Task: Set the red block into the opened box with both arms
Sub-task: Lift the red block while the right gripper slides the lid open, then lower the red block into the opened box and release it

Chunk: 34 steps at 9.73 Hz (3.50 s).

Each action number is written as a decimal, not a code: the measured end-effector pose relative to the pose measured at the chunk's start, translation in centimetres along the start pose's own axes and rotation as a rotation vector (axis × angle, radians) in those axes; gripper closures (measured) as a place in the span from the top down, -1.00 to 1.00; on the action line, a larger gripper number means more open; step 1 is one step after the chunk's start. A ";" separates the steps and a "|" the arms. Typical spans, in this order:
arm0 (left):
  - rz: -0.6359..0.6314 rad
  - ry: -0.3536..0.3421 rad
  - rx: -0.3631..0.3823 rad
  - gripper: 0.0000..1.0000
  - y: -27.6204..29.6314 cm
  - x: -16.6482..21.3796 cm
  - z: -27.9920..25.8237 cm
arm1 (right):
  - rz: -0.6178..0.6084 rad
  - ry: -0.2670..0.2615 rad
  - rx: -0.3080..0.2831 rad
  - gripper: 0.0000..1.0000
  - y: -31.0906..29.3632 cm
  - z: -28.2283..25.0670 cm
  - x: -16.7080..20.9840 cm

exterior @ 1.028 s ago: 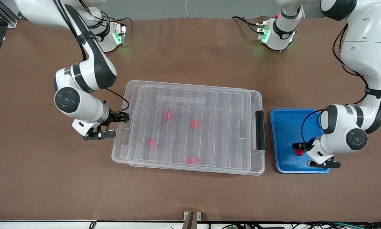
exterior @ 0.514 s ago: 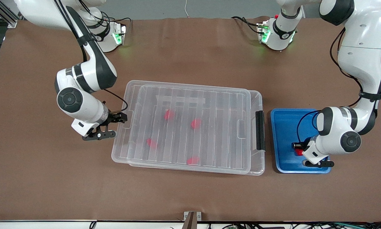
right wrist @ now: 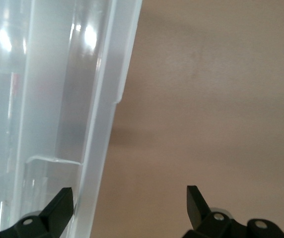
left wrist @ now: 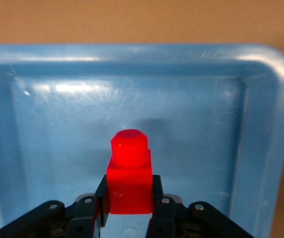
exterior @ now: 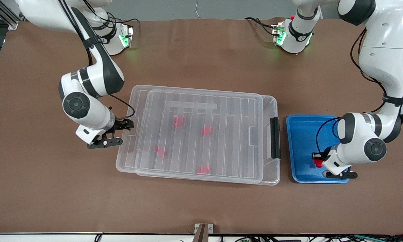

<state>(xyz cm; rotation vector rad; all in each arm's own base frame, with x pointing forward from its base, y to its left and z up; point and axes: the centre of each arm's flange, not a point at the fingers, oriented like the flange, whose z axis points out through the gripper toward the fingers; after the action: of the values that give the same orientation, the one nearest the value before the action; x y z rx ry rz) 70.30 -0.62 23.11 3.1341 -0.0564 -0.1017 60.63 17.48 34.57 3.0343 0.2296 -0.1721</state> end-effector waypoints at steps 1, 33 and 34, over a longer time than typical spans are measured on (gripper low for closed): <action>0.010 0.014 0.005 -0.30 0.7 0.0 -2.6 | 0.020 -0.012 -0.007 1.00 1.5 0.2 0.1; -0.061 0.190 0.116 1.00 28.9 -8.0 -24.0 | 0.205 0.047 0.148 0.44 27.9 -18.5 -13.2; -0.078 0.200 0.122 1.00 26.4 -7.5 -26.6 | 0.183 0.068 0.143 0.07 27.6 -15.2 -11.8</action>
<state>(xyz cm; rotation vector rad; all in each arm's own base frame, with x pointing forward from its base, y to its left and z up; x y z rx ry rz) 63.64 -26.60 50.28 3.2484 0.0634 0.2241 54.91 -9.84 53.37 3.1838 -0.0594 -0.0743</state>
